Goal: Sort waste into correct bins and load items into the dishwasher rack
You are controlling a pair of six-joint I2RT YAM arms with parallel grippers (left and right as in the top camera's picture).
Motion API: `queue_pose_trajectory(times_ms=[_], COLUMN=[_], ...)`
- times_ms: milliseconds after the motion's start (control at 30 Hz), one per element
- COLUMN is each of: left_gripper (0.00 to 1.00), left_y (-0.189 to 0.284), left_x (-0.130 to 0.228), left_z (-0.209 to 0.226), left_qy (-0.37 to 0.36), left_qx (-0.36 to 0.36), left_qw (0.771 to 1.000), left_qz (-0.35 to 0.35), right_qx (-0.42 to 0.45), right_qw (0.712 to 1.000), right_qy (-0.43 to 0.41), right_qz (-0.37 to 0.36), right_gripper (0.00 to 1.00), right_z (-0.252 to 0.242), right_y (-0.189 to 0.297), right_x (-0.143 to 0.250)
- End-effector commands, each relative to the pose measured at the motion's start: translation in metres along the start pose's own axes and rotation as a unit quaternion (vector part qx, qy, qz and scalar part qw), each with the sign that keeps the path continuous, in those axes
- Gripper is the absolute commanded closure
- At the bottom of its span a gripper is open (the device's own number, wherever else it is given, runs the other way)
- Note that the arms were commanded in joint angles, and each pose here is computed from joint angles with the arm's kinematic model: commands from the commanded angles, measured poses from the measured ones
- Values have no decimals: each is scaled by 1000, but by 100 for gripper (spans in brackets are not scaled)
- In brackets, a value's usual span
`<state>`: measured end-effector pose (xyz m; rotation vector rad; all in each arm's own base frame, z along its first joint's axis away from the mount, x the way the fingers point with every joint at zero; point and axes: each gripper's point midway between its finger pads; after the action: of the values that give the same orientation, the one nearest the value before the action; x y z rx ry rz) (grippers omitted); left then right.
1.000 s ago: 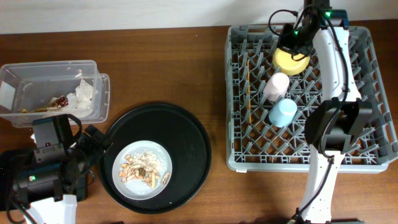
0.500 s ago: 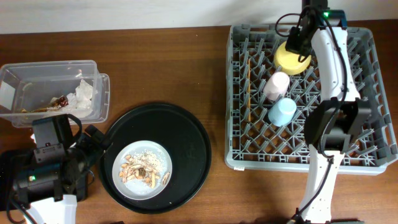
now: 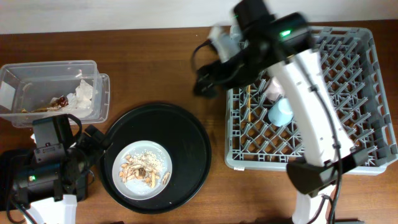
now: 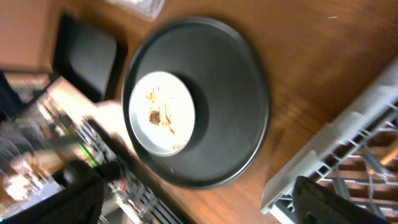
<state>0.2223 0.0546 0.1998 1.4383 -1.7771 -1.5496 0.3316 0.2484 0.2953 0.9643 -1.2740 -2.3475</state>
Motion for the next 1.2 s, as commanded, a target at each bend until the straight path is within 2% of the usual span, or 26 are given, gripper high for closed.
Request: queue_pose_trajectory(times_ms=[0, 167, 300, 400, 500, 600, 700, 767, 833, 933, 1067, 1167], left_gripper=[1, 1, 1, 1, 1, 1, 1, 1, 1, 1, 1, 1], left_y=[2, 2, 2, 2, 2, 2, 2, 2, 2, 2, 2, 4], left_x=[-1, -1, -1, -1, -1, -1, -1, -1, -1, -1, -1, 20], left_z=[-1, -1, -1, -1, -1, -1, -1, -1, -1, -1, -1, -14], left_qy=[2, 2, 2, 2, 2, 2, 2, 2, 2, 2, 2, 2], left_qx=[3, 3, 3, 3, 3, 3, 3, 3, 3, 3, 4, 45], left_qw=[1000, 1000, 1000, 1000, 1000, 1000, 1000, 1000, 1000, 1000, 1000, 997], left_qz=[-2, -2, -1, -1, -2, -2, -2, -2, -2, -2, -1, 59], right_qx=[3, -46, -68, -27, 73, 168, 210, 237, 255, 278, 294, 302], right_qw=[996, 982, 965, 965, 983, 986, 971, 950, 933, 903, 876, 859], right_qy=[78, 169, 253, 259, 168, 2, -114, -201, -253, -328, -382, -411], right_qz=[33, 78, 24, 3, -6, -12, 14, 24, 10, -12, -28, -37], right_gripper=[2, 2, 2, 2, 2, 2, 2, 2, 2, 2, 2, 2], right_z=[47, 131, 194, 192, 141, 40, -52, -114, -154, -208, -242, -259], right_y=[-32, -73, -95, -101, -94, -62, -20, 16, 42, 81, 112, 128], right_x=[2, 20, 5, -6, -21, -28, -4, 24, 39, 69, 97, 115])
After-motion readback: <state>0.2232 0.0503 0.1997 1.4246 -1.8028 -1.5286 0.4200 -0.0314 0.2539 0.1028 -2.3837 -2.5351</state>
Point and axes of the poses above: each gripper's point midway between its finger pads, its own y axis back along the fingers, its own z axis along the line the jaws close on, x = y × z, and after that the axes turned 13 degrees about y, right-handed
